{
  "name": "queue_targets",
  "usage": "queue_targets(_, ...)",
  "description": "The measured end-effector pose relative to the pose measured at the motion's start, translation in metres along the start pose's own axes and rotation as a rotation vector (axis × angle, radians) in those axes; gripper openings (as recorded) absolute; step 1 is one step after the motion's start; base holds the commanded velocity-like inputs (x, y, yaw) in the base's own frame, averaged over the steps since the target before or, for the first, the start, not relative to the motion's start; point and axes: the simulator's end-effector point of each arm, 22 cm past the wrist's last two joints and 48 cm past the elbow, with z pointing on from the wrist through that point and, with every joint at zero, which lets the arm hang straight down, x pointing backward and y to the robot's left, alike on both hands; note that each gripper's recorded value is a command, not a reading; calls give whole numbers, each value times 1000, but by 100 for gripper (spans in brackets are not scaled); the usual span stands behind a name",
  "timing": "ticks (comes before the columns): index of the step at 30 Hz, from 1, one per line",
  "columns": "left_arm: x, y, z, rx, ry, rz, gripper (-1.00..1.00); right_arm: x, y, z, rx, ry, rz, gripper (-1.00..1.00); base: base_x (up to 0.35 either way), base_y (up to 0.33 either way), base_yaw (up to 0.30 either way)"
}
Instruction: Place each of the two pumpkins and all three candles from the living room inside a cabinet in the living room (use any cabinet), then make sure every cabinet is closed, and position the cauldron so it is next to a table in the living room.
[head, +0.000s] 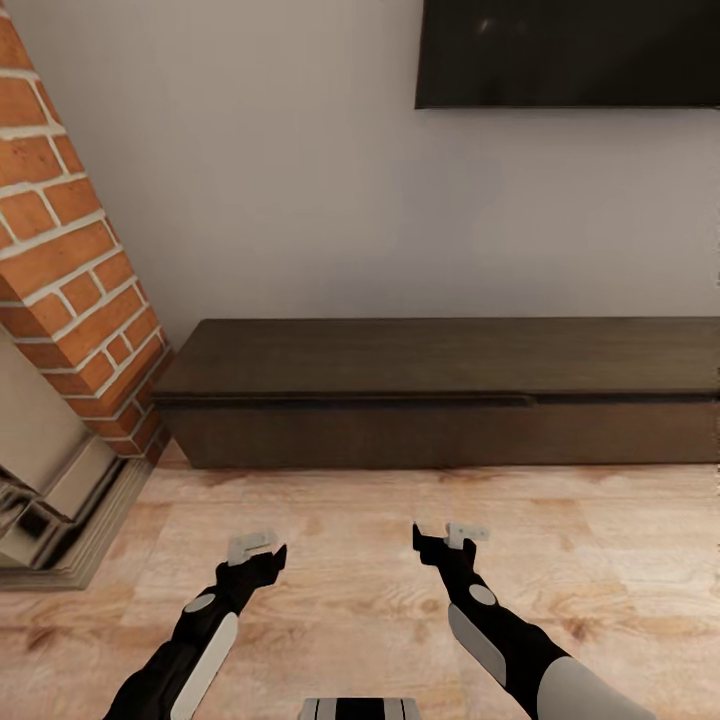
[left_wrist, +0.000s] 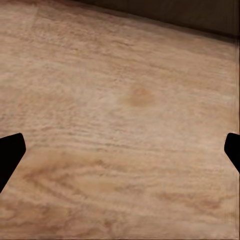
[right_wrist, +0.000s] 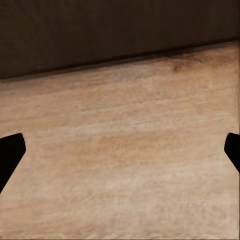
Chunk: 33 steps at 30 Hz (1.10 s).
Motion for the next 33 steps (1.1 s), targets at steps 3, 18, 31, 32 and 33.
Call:
queue_targets(3,-20,-7,-5,20,-36,-6,100,2,0,0,0,9,-4,100,-145,0,0)
queue_targets(18,-36,-32,-66,194,308,-118,100,76,-7,-16,12,421,-49,100,-10,0,0)
queue_targets(31,-55,-47,-86,255,288,-142,100,37,2,-21,-4,371,-26,100,0,0,0)
queue_targets(32,-56,-47,-87,256,285,-142,100,34,4,-21,-9,367,-25,100,0,0,0)
queue_targets(33,-57,-47,-88,257,282,-143,100,32,7,-22,-21,363,-24,100,0,0,0)
